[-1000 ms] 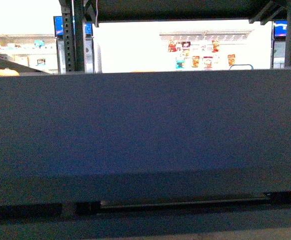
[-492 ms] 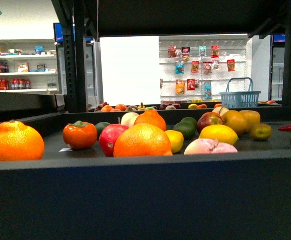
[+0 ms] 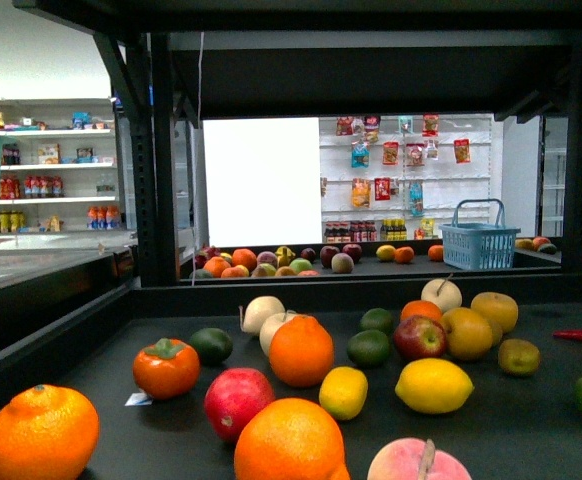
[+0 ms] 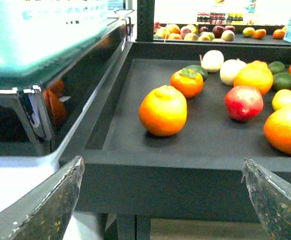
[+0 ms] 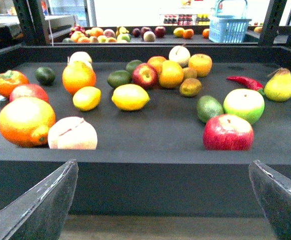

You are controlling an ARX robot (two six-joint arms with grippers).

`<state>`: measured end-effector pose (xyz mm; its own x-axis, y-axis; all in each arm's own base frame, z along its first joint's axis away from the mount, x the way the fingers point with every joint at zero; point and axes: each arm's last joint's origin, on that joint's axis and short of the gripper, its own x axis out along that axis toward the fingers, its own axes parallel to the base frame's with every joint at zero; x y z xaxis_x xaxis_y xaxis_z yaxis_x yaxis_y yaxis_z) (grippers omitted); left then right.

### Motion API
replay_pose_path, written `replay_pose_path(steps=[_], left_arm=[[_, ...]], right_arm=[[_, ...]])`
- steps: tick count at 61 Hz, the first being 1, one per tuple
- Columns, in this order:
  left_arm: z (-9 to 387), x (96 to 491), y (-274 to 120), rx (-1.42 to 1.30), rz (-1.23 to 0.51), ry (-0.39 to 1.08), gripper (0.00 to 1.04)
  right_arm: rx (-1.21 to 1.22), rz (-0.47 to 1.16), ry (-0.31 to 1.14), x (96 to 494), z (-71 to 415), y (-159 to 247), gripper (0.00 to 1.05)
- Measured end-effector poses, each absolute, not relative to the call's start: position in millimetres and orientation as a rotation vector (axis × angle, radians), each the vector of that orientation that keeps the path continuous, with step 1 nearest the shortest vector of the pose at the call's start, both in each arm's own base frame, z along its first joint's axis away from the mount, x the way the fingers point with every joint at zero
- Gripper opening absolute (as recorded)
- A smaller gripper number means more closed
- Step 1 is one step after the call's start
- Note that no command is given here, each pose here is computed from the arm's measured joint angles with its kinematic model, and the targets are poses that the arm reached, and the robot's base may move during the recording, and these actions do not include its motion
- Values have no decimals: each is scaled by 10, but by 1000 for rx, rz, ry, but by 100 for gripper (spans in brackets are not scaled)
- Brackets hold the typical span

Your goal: Pick lemon from shelf

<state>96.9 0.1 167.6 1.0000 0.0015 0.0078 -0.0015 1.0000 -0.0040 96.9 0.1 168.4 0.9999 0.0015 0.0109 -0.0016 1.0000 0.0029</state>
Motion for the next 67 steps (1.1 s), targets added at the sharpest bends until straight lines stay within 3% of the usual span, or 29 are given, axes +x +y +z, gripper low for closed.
replay_pose_path(steps=[67], left_arm=[[1666, 972, 0, -33, -15, 16, 97]], right_arm=[[3, 2, -11, 969, 1684, 1, 102]])
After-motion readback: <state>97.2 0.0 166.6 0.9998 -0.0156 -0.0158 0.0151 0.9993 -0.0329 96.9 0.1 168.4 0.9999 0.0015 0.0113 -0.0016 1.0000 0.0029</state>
